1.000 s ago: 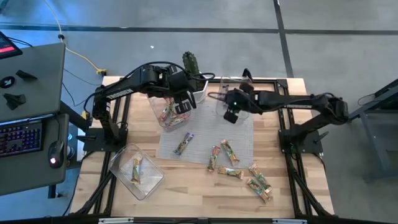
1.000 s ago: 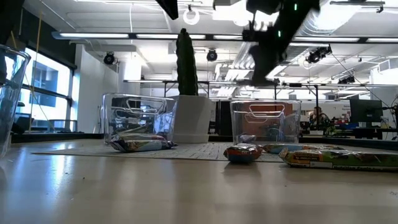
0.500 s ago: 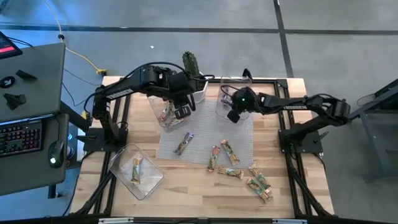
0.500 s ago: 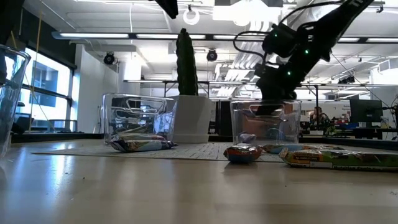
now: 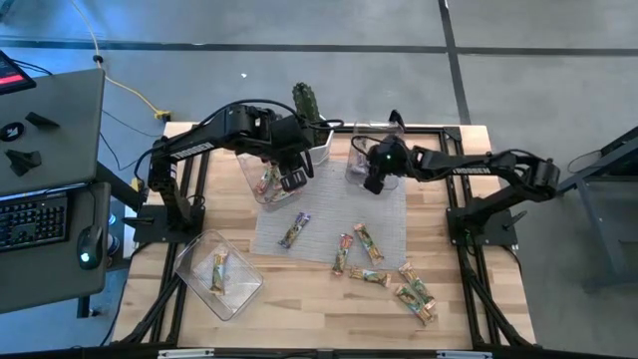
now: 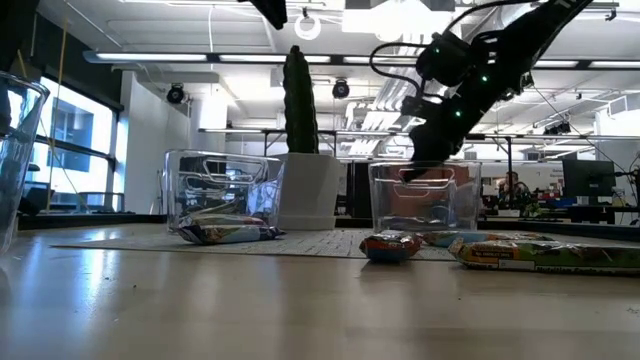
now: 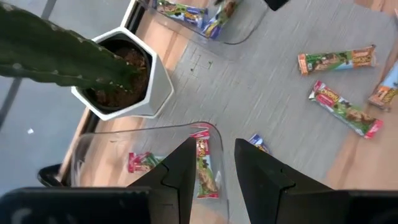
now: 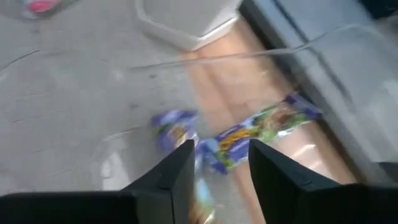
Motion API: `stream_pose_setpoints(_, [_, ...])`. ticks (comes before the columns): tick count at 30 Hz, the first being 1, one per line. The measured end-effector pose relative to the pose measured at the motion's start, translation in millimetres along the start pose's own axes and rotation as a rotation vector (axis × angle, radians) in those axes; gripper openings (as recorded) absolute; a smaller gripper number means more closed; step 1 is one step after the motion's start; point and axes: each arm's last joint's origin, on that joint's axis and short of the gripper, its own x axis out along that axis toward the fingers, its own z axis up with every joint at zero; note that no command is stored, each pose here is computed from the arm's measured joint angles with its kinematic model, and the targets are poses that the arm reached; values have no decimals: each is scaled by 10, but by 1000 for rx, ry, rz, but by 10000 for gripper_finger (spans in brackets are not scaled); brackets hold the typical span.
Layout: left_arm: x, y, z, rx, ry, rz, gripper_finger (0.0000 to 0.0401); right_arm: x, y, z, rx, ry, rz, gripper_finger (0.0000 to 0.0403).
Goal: Pick and place Granola Bars by type
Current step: Put the blue granola bar into the top right transparent bin
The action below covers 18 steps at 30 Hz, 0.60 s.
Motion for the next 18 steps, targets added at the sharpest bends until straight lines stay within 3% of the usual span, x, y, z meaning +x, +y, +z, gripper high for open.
stream_pose_setpoints(4, [0,-13,-25,-49,33,-49,104,-81,-15,196,0,-8,-51,145])
stream_pose_setpoints(8, [-58,-148,-96,-26,72,-234,104,-242,79,469,-14,-8,4,145])
stream_pose_setpoints(10, [-79,-264,-168,4,90,-267,104,-353,156,600,-52,0,25,145])
stream_pose_setpoints(13, [-66,-457,-336,54,122,-204,104,-534,280,766,-98,6,36,146])
stream_pose_setpoints(18, [49,-659,-796,18,126,80,104,-762,493,936,-155,-34,39,143])
